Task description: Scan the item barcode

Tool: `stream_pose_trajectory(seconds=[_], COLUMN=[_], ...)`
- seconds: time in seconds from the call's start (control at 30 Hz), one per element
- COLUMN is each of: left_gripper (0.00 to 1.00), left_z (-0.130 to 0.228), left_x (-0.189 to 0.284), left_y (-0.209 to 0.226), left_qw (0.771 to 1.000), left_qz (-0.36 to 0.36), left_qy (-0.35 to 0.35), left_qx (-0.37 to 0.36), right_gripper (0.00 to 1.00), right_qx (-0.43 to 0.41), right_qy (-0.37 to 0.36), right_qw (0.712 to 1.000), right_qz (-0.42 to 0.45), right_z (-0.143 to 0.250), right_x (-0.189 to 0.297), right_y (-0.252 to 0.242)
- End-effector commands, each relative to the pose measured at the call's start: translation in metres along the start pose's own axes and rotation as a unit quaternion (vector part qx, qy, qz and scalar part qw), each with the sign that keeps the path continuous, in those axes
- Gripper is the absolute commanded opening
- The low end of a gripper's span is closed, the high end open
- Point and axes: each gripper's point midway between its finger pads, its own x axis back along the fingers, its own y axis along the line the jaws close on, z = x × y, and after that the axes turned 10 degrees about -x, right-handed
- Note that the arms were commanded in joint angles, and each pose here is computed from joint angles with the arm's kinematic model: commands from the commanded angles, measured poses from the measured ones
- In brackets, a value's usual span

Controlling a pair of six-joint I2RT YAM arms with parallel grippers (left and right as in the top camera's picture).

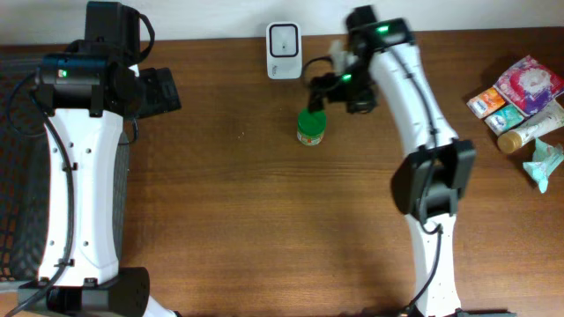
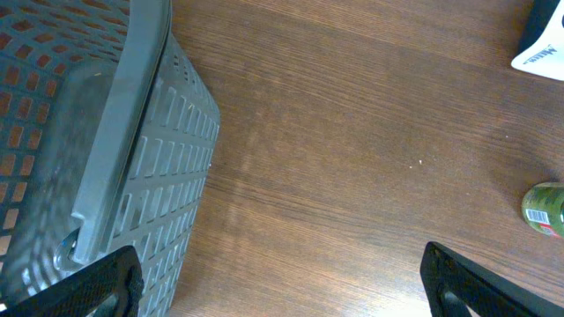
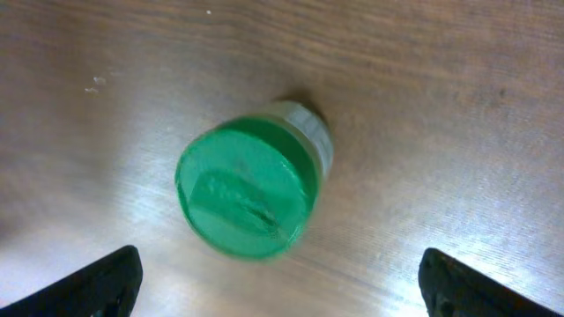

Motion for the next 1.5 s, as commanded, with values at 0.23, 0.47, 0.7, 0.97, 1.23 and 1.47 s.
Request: stream_pose_trajectory(seconds=[0.23, 0.47, 0.7, 0.97, 1.23, 1.47], left_gripper=[0.99, 0.99, 0.99, 0.99, 0.99, 0.99], left_z=[-0.002, -0.002, -0.002, -0.002, -0.002, -0.002], left_x=[0.004, 0.004, 0.004, 0.004, 0.004, 0.004], left_y=[0.002, 0.002, 0.002, 0.003, 0.002, 0.002], left_qw=[1.0, 1.0, 1.0, 1.0, 1.0, 1.0], left_qz=[-0.005, -0.005, -0.005, -0.005, -0.005, -0.005], left_qy=[-0.006, -0.007, -0.007, -0.007, -0.007, -0.007], left_qx=[-0.004, -0.004, -0.004, -0.004, -0.004, -0.004], right_gripper=[0.99, 0.99, 0.99, 0.82, 0.58, 0.58], right_qx=[0.064, -0.209, -0.335, -0.311, -0.228, 0.017], right_qy=[-0.071, -0.08, -0.084, -0.083, -0.12, -0.273], right_qw=[0.984, 0.973, 0.936, 0.945, 0.965, 0.962], right_qz=[0.153, 0.059, 0.066, 0.066, 0.041, -0.001], right_z=[-0.008, -0.01, -0.006, -0.006, -0.03, -0.103], right_x=[0.0, -0.034, -0.049, -0.072, -0.036, 0.02], right_y=[0.014, 0.031, 0.021, 0.013, 0.033, 0.078])
